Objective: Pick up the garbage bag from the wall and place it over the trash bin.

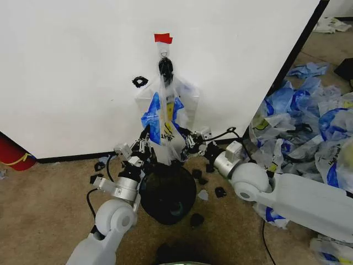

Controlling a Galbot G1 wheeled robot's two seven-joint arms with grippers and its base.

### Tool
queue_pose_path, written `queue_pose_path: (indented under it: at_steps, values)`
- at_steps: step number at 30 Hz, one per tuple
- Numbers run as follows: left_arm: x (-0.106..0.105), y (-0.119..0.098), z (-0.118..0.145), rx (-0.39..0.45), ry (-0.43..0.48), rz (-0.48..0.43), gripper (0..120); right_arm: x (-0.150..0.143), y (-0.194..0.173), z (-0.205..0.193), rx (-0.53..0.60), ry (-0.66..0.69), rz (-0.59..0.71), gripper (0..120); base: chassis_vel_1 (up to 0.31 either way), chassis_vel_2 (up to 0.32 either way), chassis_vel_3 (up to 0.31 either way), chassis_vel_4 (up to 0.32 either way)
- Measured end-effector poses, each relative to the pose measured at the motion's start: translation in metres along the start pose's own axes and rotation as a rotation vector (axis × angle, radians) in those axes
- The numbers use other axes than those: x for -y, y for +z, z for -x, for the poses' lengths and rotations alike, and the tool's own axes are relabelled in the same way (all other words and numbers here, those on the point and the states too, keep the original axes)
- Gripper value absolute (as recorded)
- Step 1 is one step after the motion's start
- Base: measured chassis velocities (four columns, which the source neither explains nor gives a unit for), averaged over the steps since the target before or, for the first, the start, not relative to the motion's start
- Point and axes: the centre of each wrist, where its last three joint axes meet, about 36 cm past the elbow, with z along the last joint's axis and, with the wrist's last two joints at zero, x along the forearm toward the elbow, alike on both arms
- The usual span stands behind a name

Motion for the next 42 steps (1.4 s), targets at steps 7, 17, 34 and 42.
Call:
queue_pose_path:
  at_steps: [7, 17, 34, 42]
  values:
    - [-0.003, 0.000, 0.002, 0.001, -0.002, 0.009, 0, 0.000, -0.007, -0.029, 0.065, 0.046, 0.124, 0, 0.000, 0.000, 0.000, 0.000]
    - [-0.008, -0.004, 0.001, 0.001, -0.012, 0.027, 0, -0.005, -0.006, -0.057, 0.178, 0.074, 0.235, 0, 0.000, 0.000, 0.000, 0.000]
    - [-0.011, -0.004, -0.003, 0.003, -0.024, 0.045, 0, -0.012, 0.027, -0.085, 0.155, 0.144, 0.333, 0, 0.000, 0.000, 0.000, 0.000]
    - [-0.016, -0.010, -0.005, 0.016, -0.043, 0.063, 0, 0.001, 0.026, -0.093, 0.193, 0.200, 0.318, 0, 0.000, 0.000, 0.000, 0.000]
